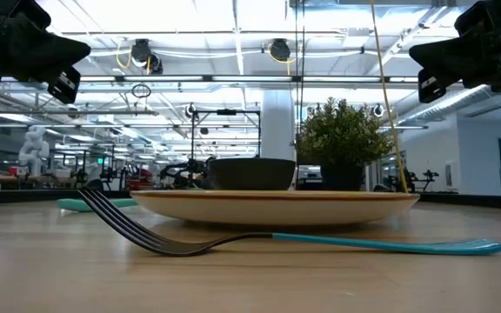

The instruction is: Set table place

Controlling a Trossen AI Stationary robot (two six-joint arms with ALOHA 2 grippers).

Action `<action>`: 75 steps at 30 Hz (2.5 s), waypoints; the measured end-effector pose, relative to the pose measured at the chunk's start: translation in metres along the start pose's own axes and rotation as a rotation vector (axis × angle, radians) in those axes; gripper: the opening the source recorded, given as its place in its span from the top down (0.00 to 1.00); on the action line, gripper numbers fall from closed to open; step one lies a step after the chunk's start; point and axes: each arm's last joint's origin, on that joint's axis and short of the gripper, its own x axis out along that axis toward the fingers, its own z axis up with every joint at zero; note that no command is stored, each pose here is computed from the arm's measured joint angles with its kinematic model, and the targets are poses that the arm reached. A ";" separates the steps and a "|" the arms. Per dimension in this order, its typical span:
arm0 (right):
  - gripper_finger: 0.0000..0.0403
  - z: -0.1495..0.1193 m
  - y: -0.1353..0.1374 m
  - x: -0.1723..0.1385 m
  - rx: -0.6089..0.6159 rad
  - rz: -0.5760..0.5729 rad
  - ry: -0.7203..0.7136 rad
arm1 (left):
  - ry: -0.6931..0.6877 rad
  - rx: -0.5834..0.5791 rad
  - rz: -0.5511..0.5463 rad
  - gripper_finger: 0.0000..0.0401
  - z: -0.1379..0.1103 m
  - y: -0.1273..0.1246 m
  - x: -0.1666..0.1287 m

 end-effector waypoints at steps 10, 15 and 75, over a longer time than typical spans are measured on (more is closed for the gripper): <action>1.00 0.000 0.000 0.000 0.000 0.000 0.000 | 0.000 0.000 0.000 0.96 0.000 0.000 0.000; 1.00 0.000 0.000 0.000 0.000 0.000 0.000 | 0.000 0.000 0.000 0.96 0.000 0.000 0.000; 1.00 0.036 -0.017 0.053 -0.221 -0.239 0.080 | -0.134 0.283 0.317 1.00 0.052 0.001 0.004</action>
